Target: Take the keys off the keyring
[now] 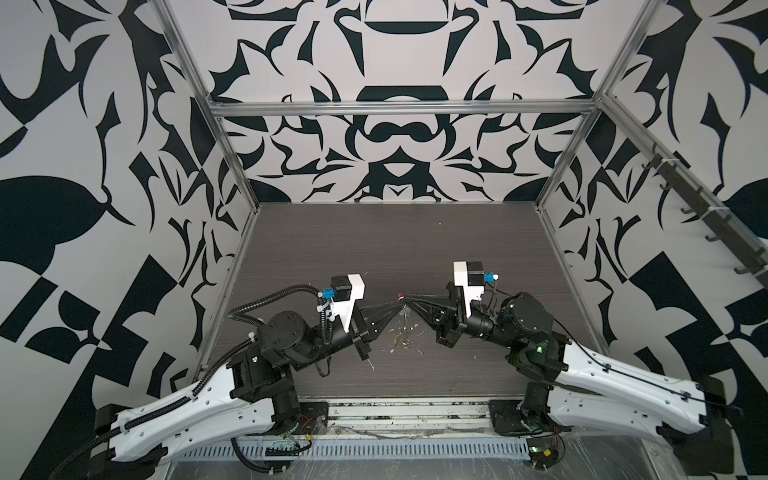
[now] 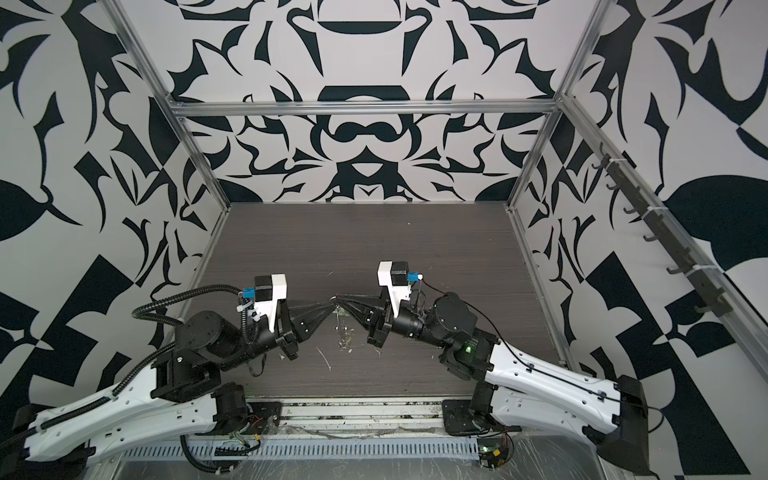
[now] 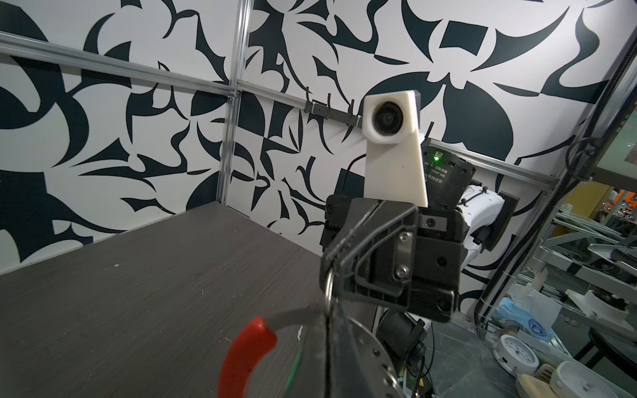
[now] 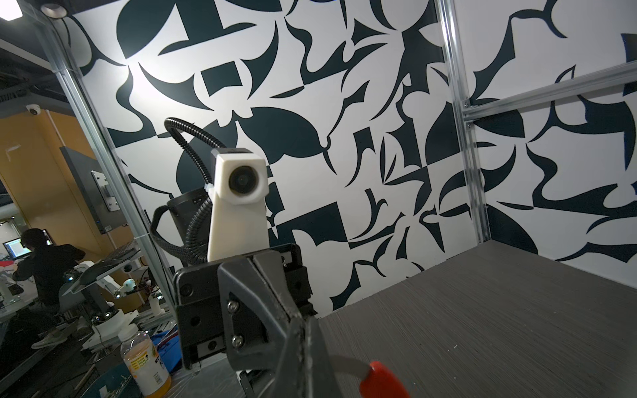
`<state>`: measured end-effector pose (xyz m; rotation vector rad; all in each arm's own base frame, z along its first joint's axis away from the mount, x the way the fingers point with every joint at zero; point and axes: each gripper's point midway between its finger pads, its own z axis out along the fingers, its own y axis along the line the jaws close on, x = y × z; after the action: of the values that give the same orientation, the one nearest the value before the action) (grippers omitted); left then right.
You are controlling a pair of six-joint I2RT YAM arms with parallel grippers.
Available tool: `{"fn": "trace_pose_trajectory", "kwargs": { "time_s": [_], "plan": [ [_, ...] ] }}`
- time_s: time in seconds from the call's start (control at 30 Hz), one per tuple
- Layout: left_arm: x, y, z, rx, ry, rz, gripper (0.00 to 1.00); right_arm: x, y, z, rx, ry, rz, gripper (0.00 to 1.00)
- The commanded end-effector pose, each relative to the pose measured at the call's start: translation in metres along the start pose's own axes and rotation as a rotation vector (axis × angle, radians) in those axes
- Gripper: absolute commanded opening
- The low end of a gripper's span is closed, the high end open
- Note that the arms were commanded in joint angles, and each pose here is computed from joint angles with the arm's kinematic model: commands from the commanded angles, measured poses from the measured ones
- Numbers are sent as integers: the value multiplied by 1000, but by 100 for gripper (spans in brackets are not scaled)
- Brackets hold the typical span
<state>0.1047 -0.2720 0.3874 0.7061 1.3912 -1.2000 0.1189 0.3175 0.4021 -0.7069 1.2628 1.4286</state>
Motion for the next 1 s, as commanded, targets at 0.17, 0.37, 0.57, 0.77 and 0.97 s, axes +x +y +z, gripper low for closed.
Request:
{"fn": "trace_pose_trajectory", "kwargs": {
  "time_s": [0.17, 0.37, 0.57, 0.77, 0.97],
  "plan": [
    [3, -3, 4, 18, 14, 11, 10, 11, 5, 1, -38, 20, 52, 0],
    [3, -4, 5, 26, 10, 11, 14, 8, 6, -1, -37, 5, 53, 0],
    [1, -1, 8, 6, 15, -1, 0, 10, 5, -2, -36, 8, 63, 0],
    [1, 9, 8, -70, 68, -39, 0, 13, 1, -9, 11, 48, 67, 6],
    [17, 15, 13, -134, 228, -95, 0, 8, -15, -43, 172, 39, 30, 29]
  ]
}}
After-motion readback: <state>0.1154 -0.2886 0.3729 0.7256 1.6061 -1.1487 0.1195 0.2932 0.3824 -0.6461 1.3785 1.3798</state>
